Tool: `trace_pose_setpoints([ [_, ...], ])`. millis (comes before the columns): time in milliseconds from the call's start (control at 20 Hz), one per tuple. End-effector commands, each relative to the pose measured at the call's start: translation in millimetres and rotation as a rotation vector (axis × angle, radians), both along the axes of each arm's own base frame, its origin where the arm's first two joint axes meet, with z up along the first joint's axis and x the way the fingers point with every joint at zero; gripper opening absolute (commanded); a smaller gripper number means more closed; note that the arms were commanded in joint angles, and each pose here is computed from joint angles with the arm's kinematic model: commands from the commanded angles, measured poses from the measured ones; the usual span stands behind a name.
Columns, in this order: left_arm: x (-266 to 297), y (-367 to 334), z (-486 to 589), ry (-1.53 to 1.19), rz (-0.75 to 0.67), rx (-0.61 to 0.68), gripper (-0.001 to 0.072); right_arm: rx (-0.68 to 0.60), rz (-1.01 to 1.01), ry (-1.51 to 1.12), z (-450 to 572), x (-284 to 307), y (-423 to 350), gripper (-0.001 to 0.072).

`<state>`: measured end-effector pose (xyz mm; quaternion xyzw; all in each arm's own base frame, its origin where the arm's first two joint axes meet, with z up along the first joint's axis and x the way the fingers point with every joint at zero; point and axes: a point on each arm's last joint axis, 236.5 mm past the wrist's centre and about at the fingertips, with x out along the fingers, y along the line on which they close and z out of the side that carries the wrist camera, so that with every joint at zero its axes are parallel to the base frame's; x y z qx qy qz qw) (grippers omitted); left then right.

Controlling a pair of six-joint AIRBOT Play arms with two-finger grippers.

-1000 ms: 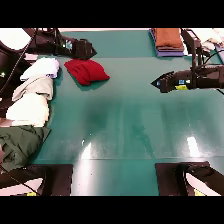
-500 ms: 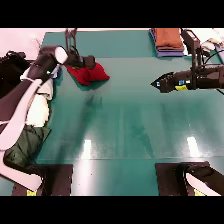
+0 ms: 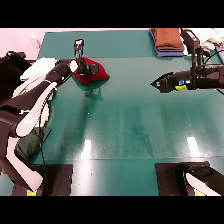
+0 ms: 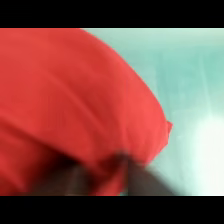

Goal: Fold the shirts.

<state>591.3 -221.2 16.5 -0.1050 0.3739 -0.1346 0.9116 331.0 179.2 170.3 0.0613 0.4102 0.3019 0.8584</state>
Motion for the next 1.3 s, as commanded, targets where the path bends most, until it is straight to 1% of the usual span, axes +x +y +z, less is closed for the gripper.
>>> trace_pose_setpoints([
  [0, 6.6, -4.3, 32.2, -0.038, -0.013, -0.008, 0.0026, 0.002, -0.002, -0.007, 1.4, 1.2, 0.3, 0.0017],
  [150, 5.3, -3.8, 141.6, -0.178, -0.035, -0.022, 0.0026, 0.011, -0.013, -0.043, 11.8, 1.0, -1.6, 0.0018],
  [250, -15.2, 7.2, 241.4, -0.363, -0.082, 0.037, 0.0026, 0.026, -0.019, -0.113, 37.1, -1.2, -3.0, 0.0017],
  [350, -60.4, 20.4, 330.6, -0.529, -0.113, 0.062, 0.0025, 0.048, -0.024, -0.218, 79.3, -5.5, -4.7, 0.0018],
  [500, -136.8, 39.7, 410.0, -0.635, -0.133, 0.058, 0.0025, 0.082, -0.035, -0.385, 147.4, -13.2, -8.4, 0.0017],
  [600, -179.2, 33.3, 428.7, -0.653, -0.194, 0.075, 0.0024, 0.101, -0.034, -0.467, 183.8, -21.1, -9.9, 0.0017],
  [750, -219.6, -26.3, 413.5, -0.623, -0.368, 0.059, 0.0025, 0.12, -0.035, -0.556, 222.1, -31.1, -12.2, 0.0018],
  [800, -231.7, -56.4, 399.6, -0.6, -0.445, 0.048, 0.0025, 0.124, -0.034, -0.575, 230.7, -34.5, -12.7, 0.0017],
  [950, -281.3, -162.5, 339.9, -0.526, -0.753, 0.018, 0.0027, 0.132, -0.034, -0.606, 243.9, -39.3, -13.7, 0.0018],
  [1000, -294.7, -187.8, 320.7, -0.507, -0.834, 0.026, 0.0027, 0.129, -0.032, -0.603, 243.0, -39.6, -13.7, 0.0018],
  [1050, -301.3, -205.8, 303.0, -0.491, -0.888, 0.047, 0.0043, 0.127, -0.029, -0.598, 241.6, -40.1, -13.3, 0.0018],
  [1150, -293.6, -213.2, 285.6, -0.455, -0.885, 0.058, 0.053, 0.126, -0.028, -0.595, 240.6, -40.2, -13.2, 0.0018],
  [1250, -262.7, -188.0, 286.0, -0.43, -0.79, 0.063, 0.053, 0.125, -0.028, -0.595, 240.7, -40.1, -13.3, 0.0018],
])
